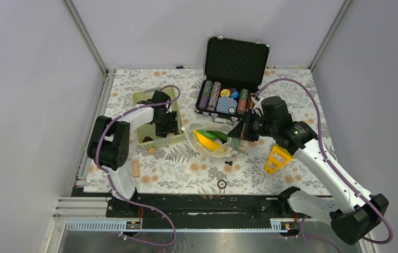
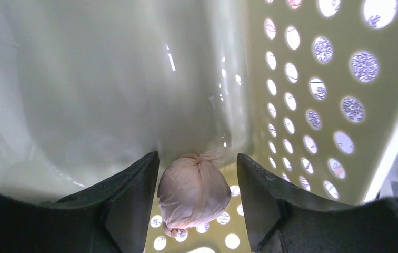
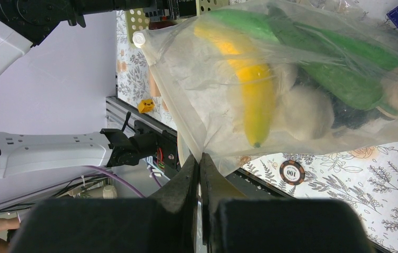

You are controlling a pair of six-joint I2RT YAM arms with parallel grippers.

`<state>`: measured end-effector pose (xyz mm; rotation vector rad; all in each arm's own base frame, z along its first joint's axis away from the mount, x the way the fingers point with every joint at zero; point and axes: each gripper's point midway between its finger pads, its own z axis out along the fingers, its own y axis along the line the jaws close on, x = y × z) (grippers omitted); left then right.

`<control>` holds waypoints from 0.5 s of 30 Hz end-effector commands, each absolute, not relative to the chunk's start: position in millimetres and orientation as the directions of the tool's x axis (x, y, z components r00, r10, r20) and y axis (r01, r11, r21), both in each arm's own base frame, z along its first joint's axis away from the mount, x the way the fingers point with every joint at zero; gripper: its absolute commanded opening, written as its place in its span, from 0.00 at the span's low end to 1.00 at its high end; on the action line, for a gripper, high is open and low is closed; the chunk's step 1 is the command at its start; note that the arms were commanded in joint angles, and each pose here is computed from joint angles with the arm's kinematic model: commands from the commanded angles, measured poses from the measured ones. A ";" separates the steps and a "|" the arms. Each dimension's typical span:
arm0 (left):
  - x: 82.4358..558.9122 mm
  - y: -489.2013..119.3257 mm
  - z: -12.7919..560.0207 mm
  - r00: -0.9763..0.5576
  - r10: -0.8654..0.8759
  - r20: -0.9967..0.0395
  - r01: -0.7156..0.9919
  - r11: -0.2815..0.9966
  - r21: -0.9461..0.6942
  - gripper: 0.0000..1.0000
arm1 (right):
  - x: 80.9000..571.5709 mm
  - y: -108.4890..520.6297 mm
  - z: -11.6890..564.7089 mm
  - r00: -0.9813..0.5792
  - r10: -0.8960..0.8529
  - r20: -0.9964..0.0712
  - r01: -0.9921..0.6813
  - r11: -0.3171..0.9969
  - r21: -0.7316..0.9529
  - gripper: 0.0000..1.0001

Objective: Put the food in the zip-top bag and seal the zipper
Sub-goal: Pick up the fake vegetable from the bin.

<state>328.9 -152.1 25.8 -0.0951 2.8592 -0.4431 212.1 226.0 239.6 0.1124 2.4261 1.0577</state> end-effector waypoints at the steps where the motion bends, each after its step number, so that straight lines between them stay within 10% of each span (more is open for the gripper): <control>1: 333.2 -144.2 46.9 -0.950 -0.088 -0.298 -0.013 0.969 -0.246 0.58 | 219.8 225.8 252.8 -0.854 0.276 -0.441 -0.143 0.691 0.708 0.00; 15: 312.6 -148.6 46.1 -0.971 -0.080 -0.227 -0.027 0.973 -0.228 0.59 | 221.4 225.1 250.7 -0.853 0.271 -0.446 -0.144 0.699 0.701 0.00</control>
